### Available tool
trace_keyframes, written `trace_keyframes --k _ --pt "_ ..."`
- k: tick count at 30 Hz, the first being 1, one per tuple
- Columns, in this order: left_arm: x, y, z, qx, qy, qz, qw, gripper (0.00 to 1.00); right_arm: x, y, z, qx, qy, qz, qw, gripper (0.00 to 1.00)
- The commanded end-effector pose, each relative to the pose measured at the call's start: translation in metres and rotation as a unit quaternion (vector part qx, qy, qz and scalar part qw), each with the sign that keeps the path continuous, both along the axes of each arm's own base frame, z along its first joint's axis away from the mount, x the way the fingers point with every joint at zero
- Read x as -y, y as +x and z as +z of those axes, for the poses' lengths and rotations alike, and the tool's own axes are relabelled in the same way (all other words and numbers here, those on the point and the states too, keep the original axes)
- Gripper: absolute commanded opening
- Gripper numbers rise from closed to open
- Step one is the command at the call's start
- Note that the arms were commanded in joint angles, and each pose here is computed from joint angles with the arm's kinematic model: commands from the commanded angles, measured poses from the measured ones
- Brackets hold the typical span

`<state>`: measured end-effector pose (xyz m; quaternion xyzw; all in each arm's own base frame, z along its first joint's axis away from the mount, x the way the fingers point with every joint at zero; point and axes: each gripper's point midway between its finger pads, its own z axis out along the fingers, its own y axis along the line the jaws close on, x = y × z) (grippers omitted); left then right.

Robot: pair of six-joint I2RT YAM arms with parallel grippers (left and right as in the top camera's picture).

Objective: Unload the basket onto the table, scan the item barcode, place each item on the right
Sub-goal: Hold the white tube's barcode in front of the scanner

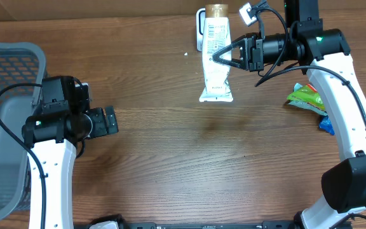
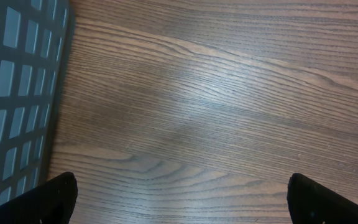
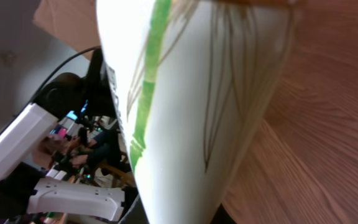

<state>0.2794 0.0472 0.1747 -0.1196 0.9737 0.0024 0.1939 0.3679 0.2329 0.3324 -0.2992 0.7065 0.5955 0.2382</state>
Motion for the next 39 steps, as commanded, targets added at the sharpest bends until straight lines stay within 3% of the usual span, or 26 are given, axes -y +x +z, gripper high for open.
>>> trace_keyframes --k 1,4,8,16,20,25,35,39 --pt "0.002 0.0 0.001 0.002 -0.001 -0.011 1.0 1.0 0.005 0.014 -0.005 -0.016 -0.041 -0.05 0.998 0.04" --pt "0.002 0.0 0.001 0.002 -0.001 -0.011 1.0 0.99 0.023 0.049 -0.043 -0.064 -0.152 -0.184 0.969 0.04" --pt "0.002 0.0 0.001 0.002 -0.001 -0.011 1.0 1.0 0.046 0.07 -0.061 -0.07 -0.244 -0.293 0.922 0.04" --pt "0.002 0.0 0.001 0.002 -0.001 -0.011 1.0 1.0 0.085 0.094 0.016 0.025 -0.294 -0.416 0.86 0.04" --pt "0.002 0.0 0.001 0.002 -0.001 -0.011 1.0 0.99 0.086 0.106 0.038 0.079 -0.321 -0.451 0.829 0.04" --pt "0.002 0.0 0.001 0.002 -0.001 -0.011 1.0 0.99 0.07 0.139 0.012 0.151 -0.401 -0.469 0.772 0.04" --pt "0.002 0.0 0.001 0.002 -0.001 -0.011 1.0 1.0 0.075 0.216 -0.064 0.263 -0.569 -0.52 0.58 0.04" --pt "0.002 0.0 0.001 0.002 -0.001 -0.011 1.0 0.99 0.067 0.243 -0.093 0.297 -0.584 -0.504 0.563 0.04"
